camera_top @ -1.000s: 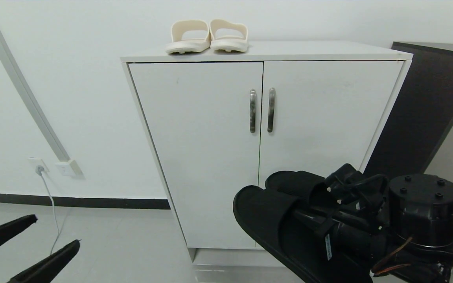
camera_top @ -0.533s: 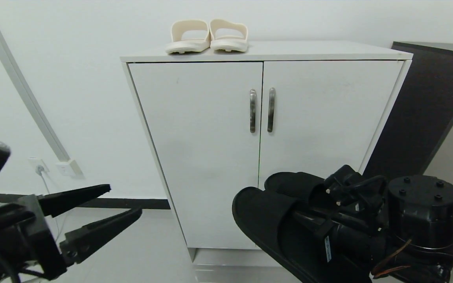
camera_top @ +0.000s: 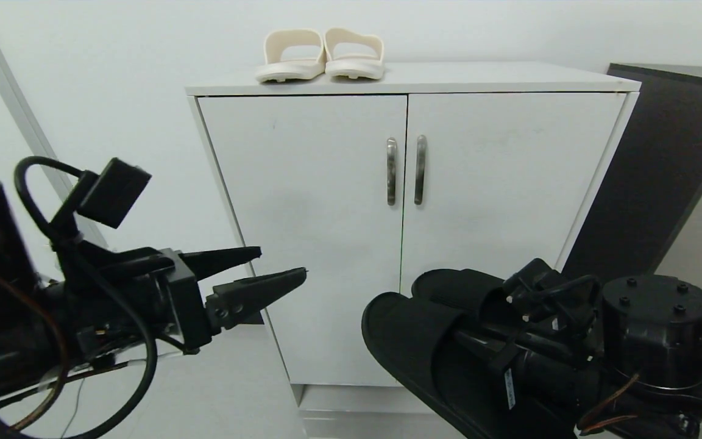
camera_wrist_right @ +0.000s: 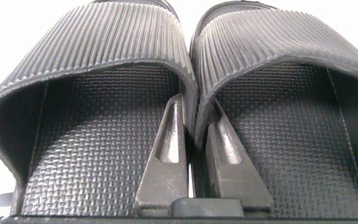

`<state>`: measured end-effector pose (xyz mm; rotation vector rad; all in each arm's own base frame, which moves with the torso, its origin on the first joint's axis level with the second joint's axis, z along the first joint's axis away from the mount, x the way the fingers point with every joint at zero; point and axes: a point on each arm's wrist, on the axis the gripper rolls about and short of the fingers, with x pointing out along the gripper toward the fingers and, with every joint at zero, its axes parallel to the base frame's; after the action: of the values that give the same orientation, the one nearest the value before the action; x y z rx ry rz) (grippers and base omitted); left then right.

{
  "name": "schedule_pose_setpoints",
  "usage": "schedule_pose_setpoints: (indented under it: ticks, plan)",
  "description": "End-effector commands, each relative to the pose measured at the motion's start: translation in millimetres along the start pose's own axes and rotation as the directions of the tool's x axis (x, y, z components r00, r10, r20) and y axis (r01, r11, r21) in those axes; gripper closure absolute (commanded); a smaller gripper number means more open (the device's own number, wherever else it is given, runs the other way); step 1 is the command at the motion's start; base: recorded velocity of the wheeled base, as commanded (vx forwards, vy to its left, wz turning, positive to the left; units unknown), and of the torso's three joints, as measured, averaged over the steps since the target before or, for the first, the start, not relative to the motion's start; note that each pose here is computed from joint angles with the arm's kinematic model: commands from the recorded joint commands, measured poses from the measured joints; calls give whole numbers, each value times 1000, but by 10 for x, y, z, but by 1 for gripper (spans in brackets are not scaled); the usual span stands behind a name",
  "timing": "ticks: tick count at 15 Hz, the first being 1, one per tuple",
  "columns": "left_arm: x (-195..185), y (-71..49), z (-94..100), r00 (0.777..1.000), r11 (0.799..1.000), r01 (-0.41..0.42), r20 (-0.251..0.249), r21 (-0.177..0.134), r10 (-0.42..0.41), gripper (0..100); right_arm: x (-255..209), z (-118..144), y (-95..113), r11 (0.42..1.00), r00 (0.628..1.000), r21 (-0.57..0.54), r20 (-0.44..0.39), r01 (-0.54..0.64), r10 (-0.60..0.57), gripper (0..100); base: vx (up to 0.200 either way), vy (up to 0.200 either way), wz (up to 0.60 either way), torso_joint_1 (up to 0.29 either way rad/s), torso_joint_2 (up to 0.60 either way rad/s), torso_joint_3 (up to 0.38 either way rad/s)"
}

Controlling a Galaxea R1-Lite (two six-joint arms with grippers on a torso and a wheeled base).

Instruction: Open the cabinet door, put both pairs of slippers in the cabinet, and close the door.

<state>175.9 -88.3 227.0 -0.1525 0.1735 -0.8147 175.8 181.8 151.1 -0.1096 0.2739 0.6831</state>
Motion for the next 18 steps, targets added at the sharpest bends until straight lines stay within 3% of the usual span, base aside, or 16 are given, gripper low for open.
schedule_pose_setpoints:
  ticks: [1,3,8,11,15,18]
  plan:
    - [325,-2,25,998,999,53,-20,0,-53,0,-8,-5,-1,1000,1000,1,0,0,0,100,0,0,0,0,0,0]
    - [552,-49,120,995,995,100,0,-4,-100,0,-12,-22,-6,1000,1000,0,-6,2,-2,100,0,0,0,0,0,0]
    - [1127,-119,380,978,973,205,67,-107,-198,0,0,-40,-5,1000,1000,1,-15,2,-2,100,0,0,0,0,0,0]
    - [1402,-89,462,960,956,276,75,-99,-269,0,4,-54,-5,1000,1000,2,-22,2,-2,100,0,0,0,0,0,0]
    - [1712,-48,514,950,944,309,92,-118,-300,0,18,-78,-3,1000,999,0,-32,1,-1,100,0,0,0,0,0,0]
    - [1860,-72,549,946,941,319,106,-116,-307,0,18,-78,-3,1000,999,0,-32,1,-1,100,0,0,0,0,0,0]
